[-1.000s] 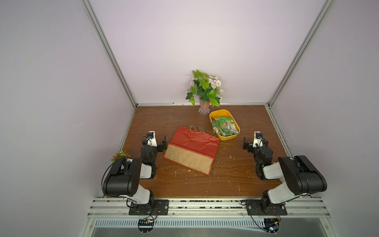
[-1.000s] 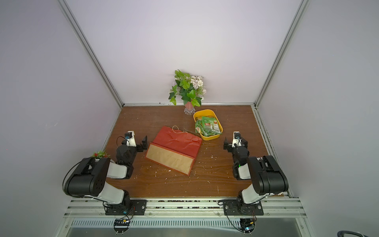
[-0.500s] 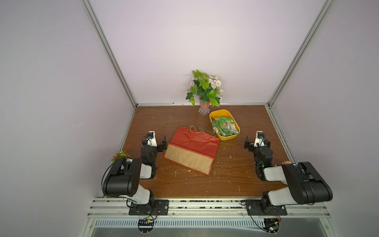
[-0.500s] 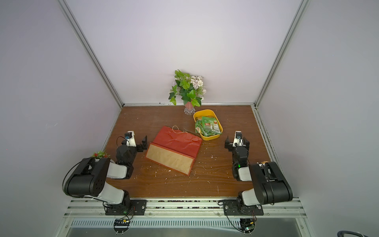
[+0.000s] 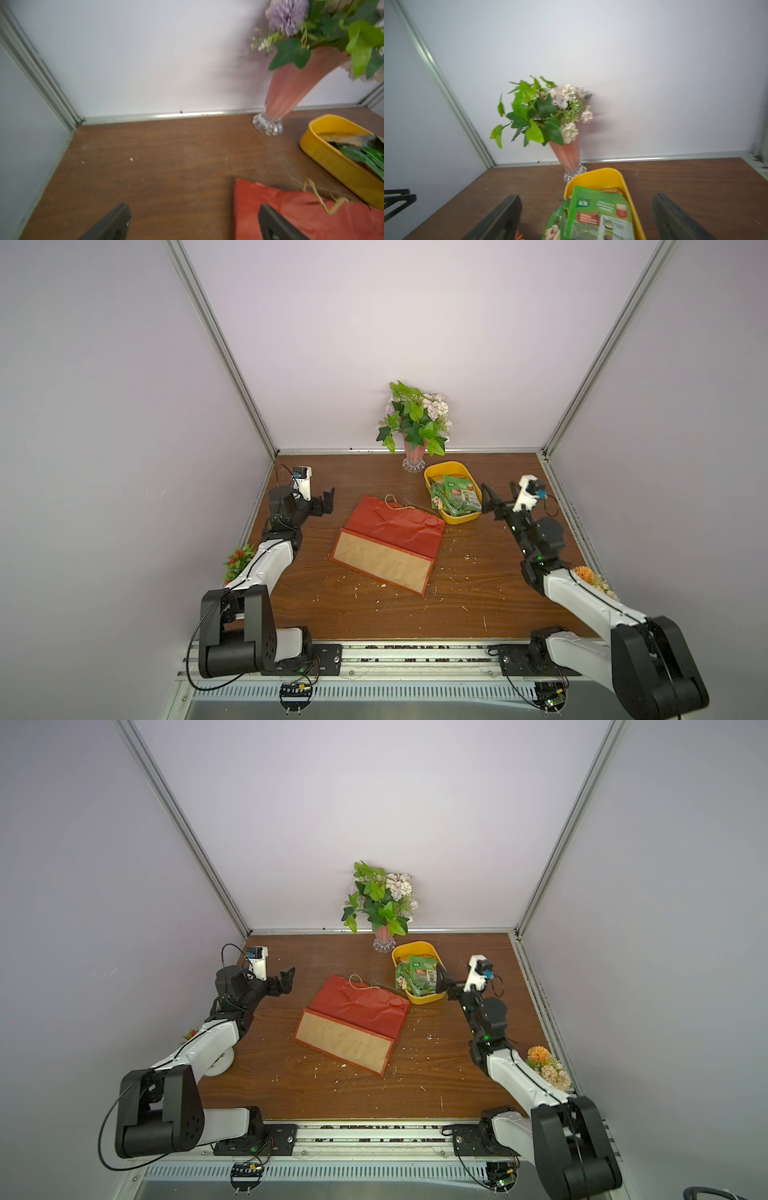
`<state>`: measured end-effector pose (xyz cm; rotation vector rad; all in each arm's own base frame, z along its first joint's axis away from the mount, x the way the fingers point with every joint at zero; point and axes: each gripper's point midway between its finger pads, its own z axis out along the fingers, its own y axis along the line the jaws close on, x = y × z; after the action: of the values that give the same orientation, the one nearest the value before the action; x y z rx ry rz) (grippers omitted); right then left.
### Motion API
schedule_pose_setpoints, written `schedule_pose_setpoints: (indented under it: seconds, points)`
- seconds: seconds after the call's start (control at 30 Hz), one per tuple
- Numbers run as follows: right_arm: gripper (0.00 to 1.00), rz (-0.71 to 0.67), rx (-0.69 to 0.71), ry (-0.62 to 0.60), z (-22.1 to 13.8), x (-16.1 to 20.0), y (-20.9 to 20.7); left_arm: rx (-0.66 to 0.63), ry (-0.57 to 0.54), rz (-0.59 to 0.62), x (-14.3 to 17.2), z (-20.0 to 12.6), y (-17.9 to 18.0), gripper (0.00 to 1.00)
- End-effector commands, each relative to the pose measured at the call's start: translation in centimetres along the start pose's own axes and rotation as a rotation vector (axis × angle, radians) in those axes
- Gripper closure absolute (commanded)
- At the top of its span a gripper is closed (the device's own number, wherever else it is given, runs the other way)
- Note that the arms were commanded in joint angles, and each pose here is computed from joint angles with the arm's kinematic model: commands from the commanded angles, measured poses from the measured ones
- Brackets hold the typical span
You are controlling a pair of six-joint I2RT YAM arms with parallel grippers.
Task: Place the condiment packets inside the bag
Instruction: Pick up the paper bag from the center of the board.
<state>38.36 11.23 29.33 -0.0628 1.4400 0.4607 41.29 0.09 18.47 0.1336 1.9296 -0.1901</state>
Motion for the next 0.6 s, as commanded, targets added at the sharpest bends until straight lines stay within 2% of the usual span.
schedule_pose_setpoints:
  seconds: [0.0,0.13,0.23,0.37,0.57]
  points:
    - [0.0,-0.081,-0.216,0.153,3.3,2.6,6.9,0.106,0.195,-0.097,6.8,-1.3,-1.5,0.01]
    - [0.01,-0.11,-0.292,0.305,7.5,7.7,9.8,0.109,0.201,-0.107,8.7,-1.6,-1.9,0.01]
    - [0.01,-0.157,-0.338,0.405,9.3,11.5,11.7,0.109,0.192,-0.103,9.9,-1.8,-2.0,0.01]
    - [0.01,-0.215,-0.397,0.527,10.2,16.1,13.5,0.102,0.189,-0.101,10.2,-1.6,-1.7,0.01]
    - [0.01,-0.249,-0.478,0.663,10.3,20.9,14.4,0.107,0.2,-0.1,10.7,-1.4,-1.6,0.01]
